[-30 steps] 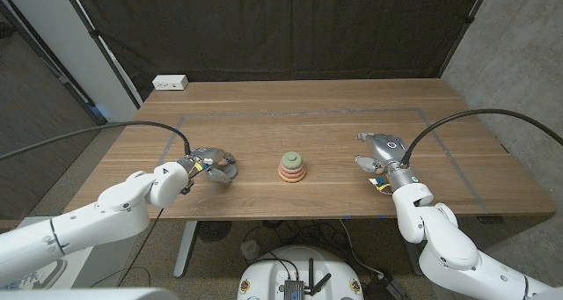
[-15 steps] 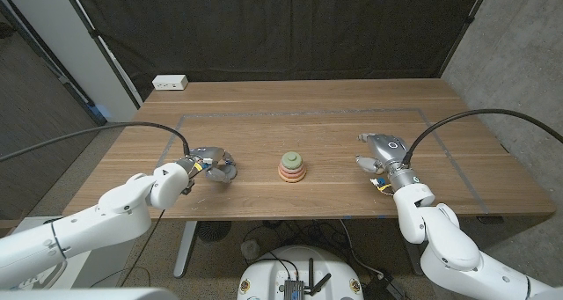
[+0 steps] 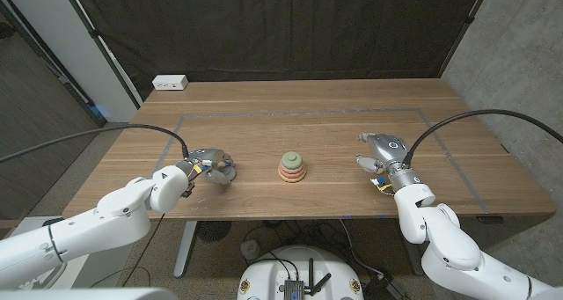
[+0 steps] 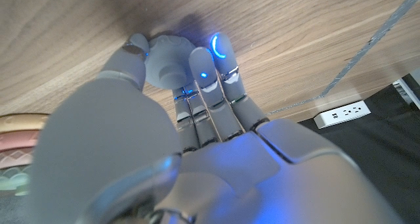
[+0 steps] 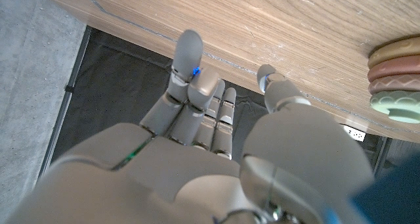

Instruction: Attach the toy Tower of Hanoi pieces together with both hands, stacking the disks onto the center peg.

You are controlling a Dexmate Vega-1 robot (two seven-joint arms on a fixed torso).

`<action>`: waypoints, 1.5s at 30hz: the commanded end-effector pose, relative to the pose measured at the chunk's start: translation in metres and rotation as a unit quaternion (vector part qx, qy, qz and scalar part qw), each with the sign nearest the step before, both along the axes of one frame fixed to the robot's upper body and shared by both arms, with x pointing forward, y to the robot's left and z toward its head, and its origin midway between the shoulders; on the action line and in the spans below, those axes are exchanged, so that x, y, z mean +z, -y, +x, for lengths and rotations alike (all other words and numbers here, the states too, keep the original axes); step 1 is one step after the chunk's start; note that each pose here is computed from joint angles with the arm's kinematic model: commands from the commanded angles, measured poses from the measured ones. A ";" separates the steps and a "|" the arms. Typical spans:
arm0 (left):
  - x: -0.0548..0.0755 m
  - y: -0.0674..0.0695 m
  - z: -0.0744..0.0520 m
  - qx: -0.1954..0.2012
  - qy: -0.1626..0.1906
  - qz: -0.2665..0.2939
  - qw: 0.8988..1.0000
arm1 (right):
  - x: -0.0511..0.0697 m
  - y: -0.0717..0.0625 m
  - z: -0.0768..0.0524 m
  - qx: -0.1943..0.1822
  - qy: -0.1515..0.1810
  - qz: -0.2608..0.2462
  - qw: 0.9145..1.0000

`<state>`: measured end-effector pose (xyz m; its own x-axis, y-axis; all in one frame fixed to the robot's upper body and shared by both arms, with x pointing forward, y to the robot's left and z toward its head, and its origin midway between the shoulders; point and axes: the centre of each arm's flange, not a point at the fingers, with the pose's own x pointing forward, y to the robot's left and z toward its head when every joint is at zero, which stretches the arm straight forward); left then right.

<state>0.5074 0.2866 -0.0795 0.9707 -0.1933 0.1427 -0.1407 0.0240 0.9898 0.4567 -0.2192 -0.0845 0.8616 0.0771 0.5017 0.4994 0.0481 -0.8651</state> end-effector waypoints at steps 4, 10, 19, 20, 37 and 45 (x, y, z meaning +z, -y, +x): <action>0.015 0.003 -0.005 -0.008 0.018 -0.001 1.000 | 0.001 0.000 -0.004 -0.002 0.005 0.003 1.000; 0.021 0.002 -0.007 -0.010 0.021 -0.004 1.000 | 0.001 0.000 -0.005 -0.004 0.005 0.004 1.000; 0.029 0.003 -0.008 -0.014 0.017 -0.002 1.000 | 0.002 -0.001 -0.004 -0.004 0.006 0.005 1.000; 0.031 0.003 -0.009 -0.015 0.016 -0.003 1.000 | 0.002 -0.001 -0.004 -0.004 0.006 0.004 1.000; 0.059 0.003 -0.029 -0.043 0.006 -0.013 0.999 | 0.003 -0.001 -0.001 -0.005 0.004 0.007 1.000; 0.068 0.004 -0.038 -0.052 0.002 -0.010 0.999 | 0.003 0.000 -0.001 -0.006 0.003 0.008 1.000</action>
